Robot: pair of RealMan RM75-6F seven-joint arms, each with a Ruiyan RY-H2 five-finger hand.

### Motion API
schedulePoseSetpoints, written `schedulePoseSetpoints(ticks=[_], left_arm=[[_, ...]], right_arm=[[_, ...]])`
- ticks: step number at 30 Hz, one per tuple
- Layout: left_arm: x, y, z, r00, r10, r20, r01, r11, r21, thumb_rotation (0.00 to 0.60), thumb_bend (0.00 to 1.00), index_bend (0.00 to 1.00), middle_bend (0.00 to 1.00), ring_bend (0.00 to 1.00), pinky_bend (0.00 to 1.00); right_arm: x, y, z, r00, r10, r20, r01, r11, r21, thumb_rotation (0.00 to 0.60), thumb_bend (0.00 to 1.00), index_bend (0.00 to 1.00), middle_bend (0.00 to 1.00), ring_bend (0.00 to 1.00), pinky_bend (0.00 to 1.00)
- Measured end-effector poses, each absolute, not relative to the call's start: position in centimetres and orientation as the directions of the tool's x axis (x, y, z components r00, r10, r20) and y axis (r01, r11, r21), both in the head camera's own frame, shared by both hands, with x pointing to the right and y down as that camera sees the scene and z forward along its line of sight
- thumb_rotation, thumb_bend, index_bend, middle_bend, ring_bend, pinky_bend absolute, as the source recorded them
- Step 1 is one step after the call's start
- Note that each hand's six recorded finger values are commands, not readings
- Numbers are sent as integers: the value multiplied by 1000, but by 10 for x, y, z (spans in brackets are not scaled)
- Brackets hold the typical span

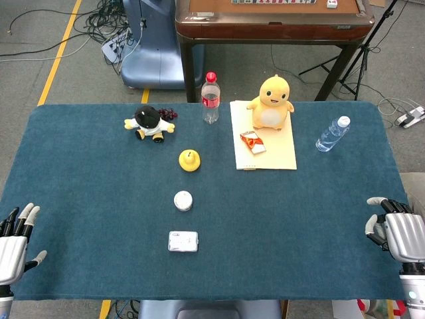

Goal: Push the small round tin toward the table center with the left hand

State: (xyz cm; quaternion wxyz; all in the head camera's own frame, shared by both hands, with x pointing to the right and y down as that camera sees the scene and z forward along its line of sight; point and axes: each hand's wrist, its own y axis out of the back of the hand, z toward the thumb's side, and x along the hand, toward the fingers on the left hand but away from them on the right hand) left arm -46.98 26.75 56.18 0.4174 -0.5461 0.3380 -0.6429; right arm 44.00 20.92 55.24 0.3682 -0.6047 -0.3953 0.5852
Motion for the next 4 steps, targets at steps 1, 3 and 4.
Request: schedulePoseSetpoints(ticks=[1, 3, 4], left_arm=[[-469, 268, 562, -52, -905, 421, 168, -424, -890, 600, 0, 5, 0, 0, 156], [-468, 268, 563, -51, -903, 427, 167, -429, -888, 600, 0, 5, 0, 0, 156], [-468, 268, 564, -50, -901, 430, 166, -433, -886, 600, 0, 5, 0, 0, 156]], right_arm=[[440, 209, 553, 2, 908, -419, 50, -419, -907, 600, 325, 524, 339, 296, 359], [441, 210, 555, 0, 904, -427, 52, -427, -903, 600, 325, 523, 339, 296, 359], [441, 209, 556, -1, 902, -432, 53, -431, -901, 600, 324, 523, 339, 296, 359]])
